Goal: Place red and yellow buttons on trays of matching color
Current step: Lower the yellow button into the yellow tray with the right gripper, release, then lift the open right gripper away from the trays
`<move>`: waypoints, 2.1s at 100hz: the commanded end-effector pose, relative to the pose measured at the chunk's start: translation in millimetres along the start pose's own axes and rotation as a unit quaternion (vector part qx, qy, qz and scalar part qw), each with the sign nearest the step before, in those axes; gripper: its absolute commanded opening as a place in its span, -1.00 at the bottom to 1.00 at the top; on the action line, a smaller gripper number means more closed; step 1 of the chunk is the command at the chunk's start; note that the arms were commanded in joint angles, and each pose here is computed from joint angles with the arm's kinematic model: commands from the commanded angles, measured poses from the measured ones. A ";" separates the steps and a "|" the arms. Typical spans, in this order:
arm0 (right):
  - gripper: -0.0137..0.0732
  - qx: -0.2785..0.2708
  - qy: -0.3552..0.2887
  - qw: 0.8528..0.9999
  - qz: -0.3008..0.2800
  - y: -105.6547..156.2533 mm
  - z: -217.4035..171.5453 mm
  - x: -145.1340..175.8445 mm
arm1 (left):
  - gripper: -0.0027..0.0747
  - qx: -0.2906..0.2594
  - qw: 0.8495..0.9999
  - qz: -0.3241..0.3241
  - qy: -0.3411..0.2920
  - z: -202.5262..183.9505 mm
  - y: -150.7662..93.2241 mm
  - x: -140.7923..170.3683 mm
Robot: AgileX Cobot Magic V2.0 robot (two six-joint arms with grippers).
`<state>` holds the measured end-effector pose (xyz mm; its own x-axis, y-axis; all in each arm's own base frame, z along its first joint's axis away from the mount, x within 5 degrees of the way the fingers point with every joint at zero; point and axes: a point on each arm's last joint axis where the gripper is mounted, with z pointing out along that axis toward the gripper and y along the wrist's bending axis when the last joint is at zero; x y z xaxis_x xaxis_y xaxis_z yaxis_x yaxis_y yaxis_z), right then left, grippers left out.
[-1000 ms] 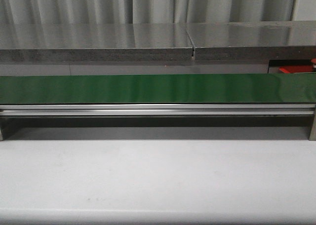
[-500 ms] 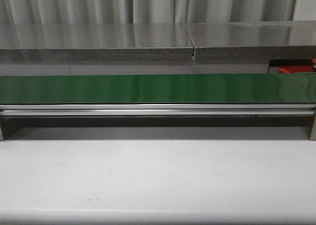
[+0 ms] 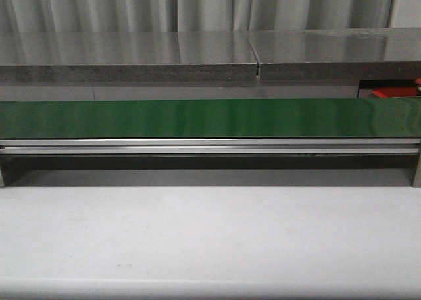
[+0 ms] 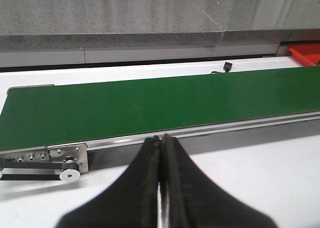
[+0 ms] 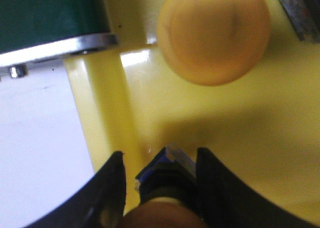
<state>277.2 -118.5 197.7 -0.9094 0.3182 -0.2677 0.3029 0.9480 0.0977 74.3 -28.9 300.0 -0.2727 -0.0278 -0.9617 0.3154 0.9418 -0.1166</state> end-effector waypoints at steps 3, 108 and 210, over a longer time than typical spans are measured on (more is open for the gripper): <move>-0.06 0.004 -0.039 0.999 0.000 -0.1 -14.5 -7.3 | -0.98 0.001 0.999 -0.009 -0.044 -2.1 -0.8 -14.4; 0.48 0.009 -0.182 0.983 -0.003 12.2 -73.4 -11.2 | -0.98 0.001 0.999 -0.009 -0.044 -2.1 -0.8 -14.4; -0.76 -0.063 -0.451 0.871 -0.183 74.5 -203.4 156.5 | -0.98 0.001 0.999 -0.009 -0.044 -2.1 -0.8 -14.4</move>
<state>101.2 0.3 344.3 -0.4185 -0.0682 -0.9056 -0.0548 0.9973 -0.0498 74.3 -28.9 300.0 -0.2727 -0.0278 -0.9617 0.3154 0.9418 -0.1166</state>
